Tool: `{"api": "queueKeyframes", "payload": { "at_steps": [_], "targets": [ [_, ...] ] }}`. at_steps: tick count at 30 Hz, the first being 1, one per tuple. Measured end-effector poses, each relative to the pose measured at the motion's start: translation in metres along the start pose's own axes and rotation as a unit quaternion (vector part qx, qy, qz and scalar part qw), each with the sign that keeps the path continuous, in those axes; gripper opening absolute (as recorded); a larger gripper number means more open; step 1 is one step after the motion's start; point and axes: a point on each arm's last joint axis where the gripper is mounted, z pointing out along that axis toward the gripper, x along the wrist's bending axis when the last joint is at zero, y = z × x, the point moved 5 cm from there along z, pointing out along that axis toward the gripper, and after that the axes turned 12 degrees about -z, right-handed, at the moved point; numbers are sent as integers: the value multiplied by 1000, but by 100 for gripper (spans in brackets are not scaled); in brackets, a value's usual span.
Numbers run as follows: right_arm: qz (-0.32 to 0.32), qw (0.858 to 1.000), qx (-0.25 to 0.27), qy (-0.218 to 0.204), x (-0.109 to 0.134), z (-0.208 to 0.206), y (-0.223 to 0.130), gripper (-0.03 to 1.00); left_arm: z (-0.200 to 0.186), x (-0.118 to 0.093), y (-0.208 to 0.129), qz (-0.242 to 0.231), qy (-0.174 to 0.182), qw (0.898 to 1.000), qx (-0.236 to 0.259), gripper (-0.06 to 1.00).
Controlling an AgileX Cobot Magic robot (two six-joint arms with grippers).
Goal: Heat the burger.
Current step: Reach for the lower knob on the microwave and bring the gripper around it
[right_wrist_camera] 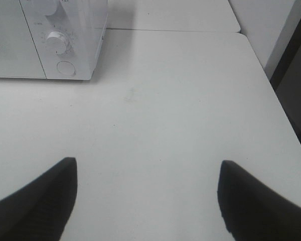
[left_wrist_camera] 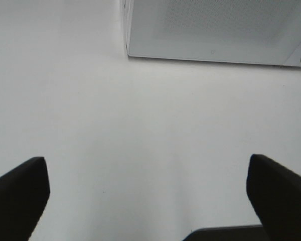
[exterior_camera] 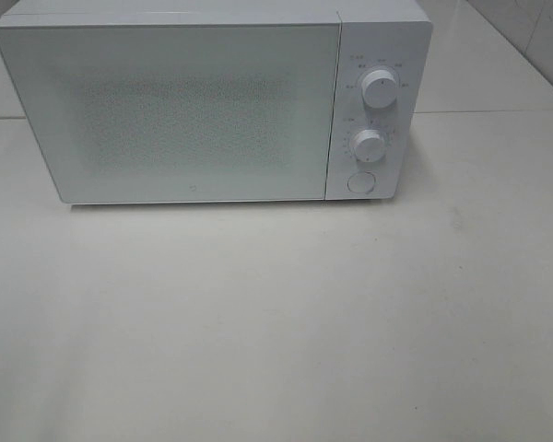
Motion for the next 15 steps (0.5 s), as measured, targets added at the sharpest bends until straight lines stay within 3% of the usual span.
{"api": "queueKeyframes", "payload": {
  "at_steps": [4,15],
  "targets": [
    [0,1000,0,0,0,0,0,75,-12,-1,-3,6,-10,999,-43,99],
    [0,1000,0,0,0,0,0,75,-15,-1,-4,9,-12,998,-54,99]
  ]
}}
